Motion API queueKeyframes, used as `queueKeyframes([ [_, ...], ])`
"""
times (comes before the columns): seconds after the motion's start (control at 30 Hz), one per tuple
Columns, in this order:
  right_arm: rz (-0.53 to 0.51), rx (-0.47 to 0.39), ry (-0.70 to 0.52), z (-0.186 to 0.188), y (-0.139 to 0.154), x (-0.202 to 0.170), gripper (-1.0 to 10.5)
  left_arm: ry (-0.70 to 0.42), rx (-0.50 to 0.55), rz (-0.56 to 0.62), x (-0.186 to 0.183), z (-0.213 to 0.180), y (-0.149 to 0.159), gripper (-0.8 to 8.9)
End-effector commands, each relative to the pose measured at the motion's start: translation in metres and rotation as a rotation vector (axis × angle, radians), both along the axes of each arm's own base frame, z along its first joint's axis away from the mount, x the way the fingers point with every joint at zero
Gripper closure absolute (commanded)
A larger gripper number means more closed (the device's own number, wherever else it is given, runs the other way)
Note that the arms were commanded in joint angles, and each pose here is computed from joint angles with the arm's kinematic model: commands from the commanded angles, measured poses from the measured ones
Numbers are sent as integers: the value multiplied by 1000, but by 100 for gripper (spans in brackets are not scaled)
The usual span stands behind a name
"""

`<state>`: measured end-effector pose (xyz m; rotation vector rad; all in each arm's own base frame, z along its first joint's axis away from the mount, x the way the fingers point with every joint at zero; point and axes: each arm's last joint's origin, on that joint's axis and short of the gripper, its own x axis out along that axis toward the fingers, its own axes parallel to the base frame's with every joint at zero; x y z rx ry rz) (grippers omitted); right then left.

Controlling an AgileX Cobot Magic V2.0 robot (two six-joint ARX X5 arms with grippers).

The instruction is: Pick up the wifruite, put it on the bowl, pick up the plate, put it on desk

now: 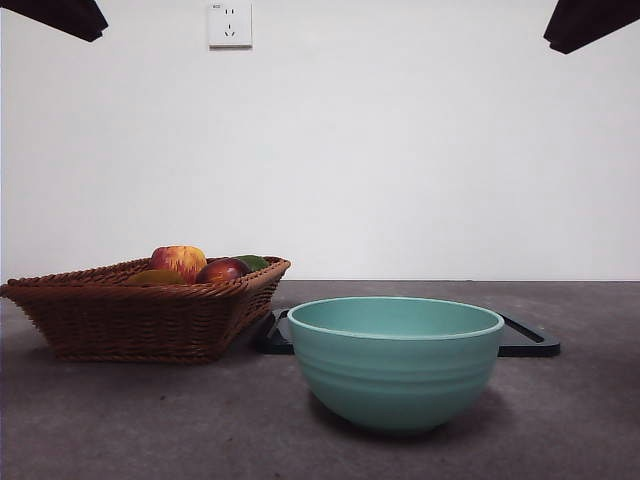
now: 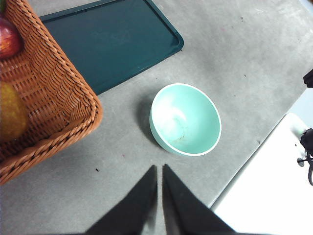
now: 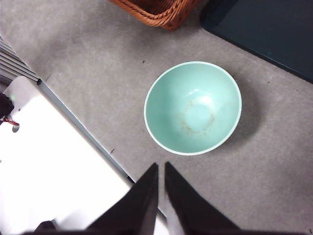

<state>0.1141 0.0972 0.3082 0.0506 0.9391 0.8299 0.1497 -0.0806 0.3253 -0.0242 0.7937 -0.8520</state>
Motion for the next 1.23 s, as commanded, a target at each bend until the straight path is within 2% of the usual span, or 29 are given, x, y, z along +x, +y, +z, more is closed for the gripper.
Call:
queueKeyframes([
  [0.03,16,16,-30,5,3,1,937,-21,-9,-17,1,4,-2,806],
  [0.8,17,24,-42,6,4,2,937,-44,-3,-27,1,5,-2,806],
  [0.87,17,24,-42,6,4,2,937,-120,-4,7,1,11,2,806],
  [1.0,17,23,-42,6,4,2,937,-454,-28,186,-1,39,20,806],
  [1.1,17,24,-42,6,4,2,937,-693,-68,274,-13,54,37,806],
  [1.17,17,24,-42,6,4,2,937,-809,-66,342,-21,56,47,806],
  [1.23,17,24,-42,6,4,2,937,-920,-41,459,-32,51,58,806],
])
